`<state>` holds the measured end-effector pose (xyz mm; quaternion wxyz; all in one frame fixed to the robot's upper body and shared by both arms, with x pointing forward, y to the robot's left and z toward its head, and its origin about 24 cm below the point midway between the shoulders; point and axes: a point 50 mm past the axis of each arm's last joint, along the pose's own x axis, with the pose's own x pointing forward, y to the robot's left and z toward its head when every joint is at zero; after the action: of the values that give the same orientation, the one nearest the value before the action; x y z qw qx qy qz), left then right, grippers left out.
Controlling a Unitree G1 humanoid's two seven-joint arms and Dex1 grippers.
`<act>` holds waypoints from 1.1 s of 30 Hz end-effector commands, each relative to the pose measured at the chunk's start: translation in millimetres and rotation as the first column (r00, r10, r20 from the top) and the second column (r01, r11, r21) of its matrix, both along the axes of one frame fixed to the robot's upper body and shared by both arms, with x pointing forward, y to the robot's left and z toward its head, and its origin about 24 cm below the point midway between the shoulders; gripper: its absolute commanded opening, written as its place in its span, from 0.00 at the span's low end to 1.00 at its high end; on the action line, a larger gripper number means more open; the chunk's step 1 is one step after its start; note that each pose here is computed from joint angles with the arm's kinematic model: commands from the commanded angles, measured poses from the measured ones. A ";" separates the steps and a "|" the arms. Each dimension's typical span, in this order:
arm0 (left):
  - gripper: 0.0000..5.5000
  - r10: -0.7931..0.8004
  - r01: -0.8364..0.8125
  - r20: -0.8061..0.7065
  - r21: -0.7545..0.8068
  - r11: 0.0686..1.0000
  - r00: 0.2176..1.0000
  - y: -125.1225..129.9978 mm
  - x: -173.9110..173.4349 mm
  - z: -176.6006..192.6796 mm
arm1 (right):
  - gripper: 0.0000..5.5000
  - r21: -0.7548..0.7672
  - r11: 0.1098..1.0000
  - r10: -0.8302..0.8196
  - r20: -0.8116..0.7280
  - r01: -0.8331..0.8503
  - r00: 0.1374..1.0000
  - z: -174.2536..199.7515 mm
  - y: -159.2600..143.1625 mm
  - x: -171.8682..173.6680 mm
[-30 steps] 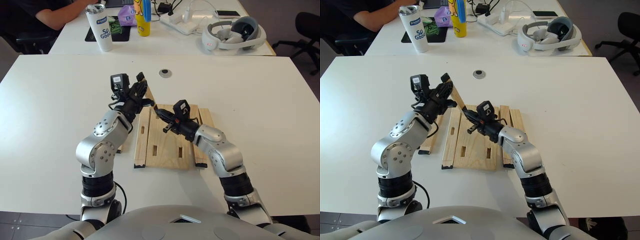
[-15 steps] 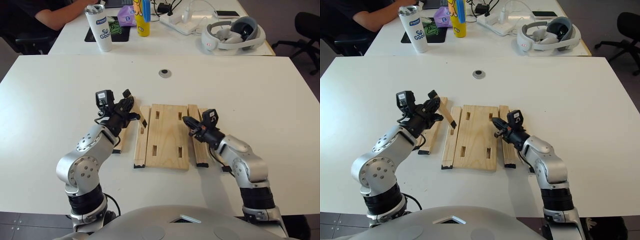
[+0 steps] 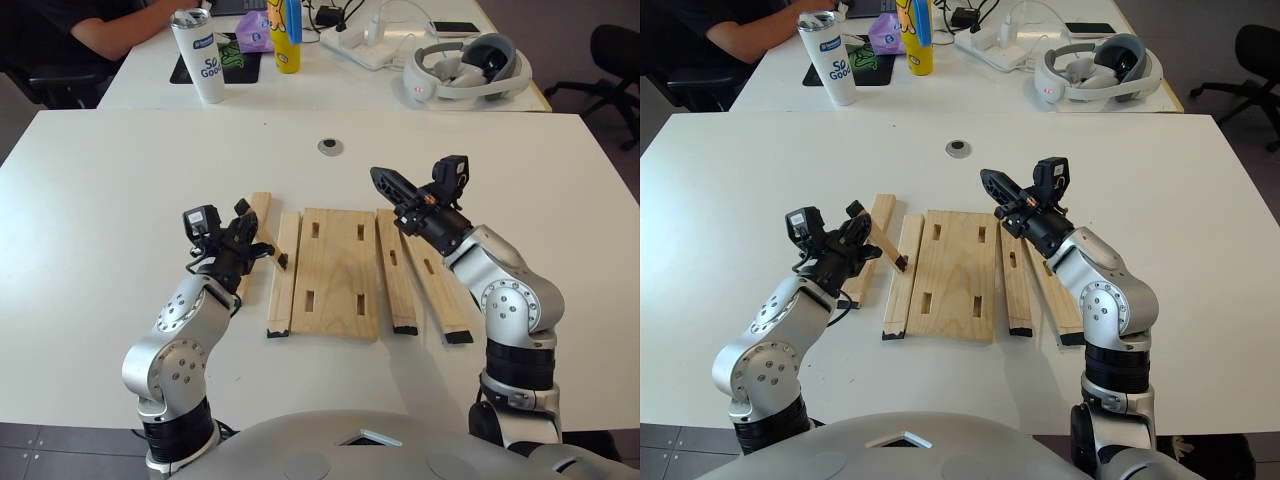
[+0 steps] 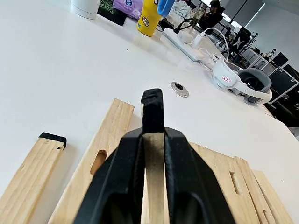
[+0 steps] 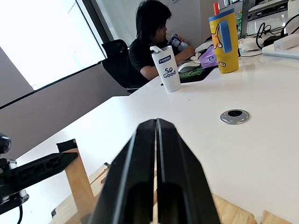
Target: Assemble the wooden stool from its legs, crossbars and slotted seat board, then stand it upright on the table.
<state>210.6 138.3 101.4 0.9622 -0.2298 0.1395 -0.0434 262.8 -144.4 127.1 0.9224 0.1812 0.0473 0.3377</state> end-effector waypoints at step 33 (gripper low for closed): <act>0.08 -0.054 0.049 0.001 0.396 0.917 0.999 -23.8 -53.5 -46.4 | 0.00 -0.134 0.976 0.177 0.012 -0.174 0.984 10.2 13.2 10.2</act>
<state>180.7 111.4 85.0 0.9948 -0.0559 0.0647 -0.0545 271.5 -131.5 129.6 0.9012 0.1264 0.0788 0.4070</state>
